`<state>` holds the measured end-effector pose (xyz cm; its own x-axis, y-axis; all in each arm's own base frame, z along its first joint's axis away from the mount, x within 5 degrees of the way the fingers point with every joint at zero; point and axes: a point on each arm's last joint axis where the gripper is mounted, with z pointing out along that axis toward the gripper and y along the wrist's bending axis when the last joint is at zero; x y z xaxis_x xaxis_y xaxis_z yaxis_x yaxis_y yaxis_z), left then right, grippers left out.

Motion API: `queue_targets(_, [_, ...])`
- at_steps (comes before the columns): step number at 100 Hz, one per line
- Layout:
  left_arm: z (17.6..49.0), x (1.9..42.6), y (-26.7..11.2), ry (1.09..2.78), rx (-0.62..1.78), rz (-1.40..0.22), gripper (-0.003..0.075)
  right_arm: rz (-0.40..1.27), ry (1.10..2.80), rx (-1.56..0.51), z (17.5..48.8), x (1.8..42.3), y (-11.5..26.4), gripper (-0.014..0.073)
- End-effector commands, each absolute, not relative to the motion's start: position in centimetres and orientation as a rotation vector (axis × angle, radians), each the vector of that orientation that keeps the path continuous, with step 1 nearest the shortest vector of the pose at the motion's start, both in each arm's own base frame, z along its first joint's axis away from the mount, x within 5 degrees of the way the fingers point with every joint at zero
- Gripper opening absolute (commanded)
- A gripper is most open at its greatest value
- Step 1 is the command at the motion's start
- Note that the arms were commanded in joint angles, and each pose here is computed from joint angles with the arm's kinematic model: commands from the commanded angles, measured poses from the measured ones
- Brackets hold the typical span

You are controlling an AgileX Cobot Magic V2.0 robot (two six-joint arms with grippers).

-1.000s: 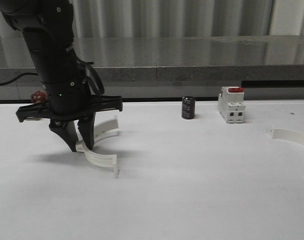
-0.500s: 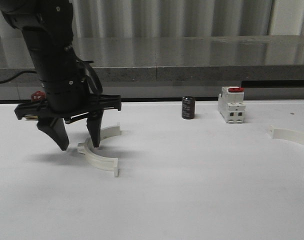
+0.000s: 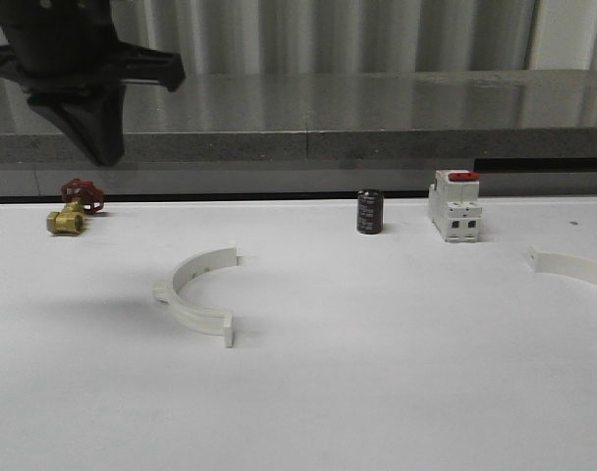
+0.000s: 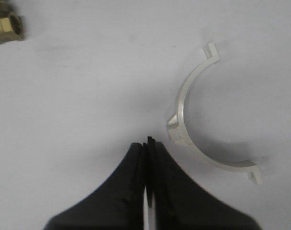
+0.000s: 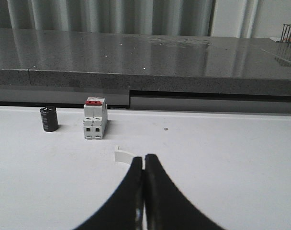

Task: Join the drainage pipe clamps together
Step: 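Open the left gripper and raise it away from the clamp half, then move the right gripper down over the other white clamp half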

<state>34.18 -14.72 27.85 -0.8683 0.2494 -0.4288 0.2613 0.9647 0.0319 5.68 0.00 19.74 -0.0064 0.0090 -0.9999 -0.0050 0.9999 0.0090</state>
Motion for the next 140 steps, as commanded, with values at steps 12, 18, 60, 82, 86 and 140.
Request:
queue_targets(12, [32.5, 32.5, -11.1, 2.558, 0.368, -0.171, -0.0020, 0.012, 1.458, -0.013, 21.2, 5.4, 0.1, -0.0066])
queue_targets(18, [32.7, 31.9, -9.8, 2.556, 0.339, -0.178, -0.0021, 0.012, 1.458, -0.013, 21.2, 5.4, 0.1, -0.0066])
queue_targets(60, [34.1, 24.2, -3.4, 2.412, 0.139, -0.120, -0.0021, 0.012, 1.458, -0.013, 21.2, 5.4, 0.1, -0.0066])
queue_targets(82, [34.7, 19.3, -2.7, 2.291, 0.126, -0.122, -0.0021, 0.012, 1.453, -0.014, 21.2, 5.4, 0.1, -0.0066])
queue_targets(86, [34.7, 18.3, -2.6, 2.262, 0.124, -0.123, -0.0021, 0.012, 1.453, -0.014, 21.2, 5.4, 0.1, -0.0066])
queue_targets(140, [32.1, 8.7, -1.3, 1.926, 0.103, -0.133, -0.0021, 0.014, 1.426, -0.016, 21.5, 5.4, 0.1, -0.0066])
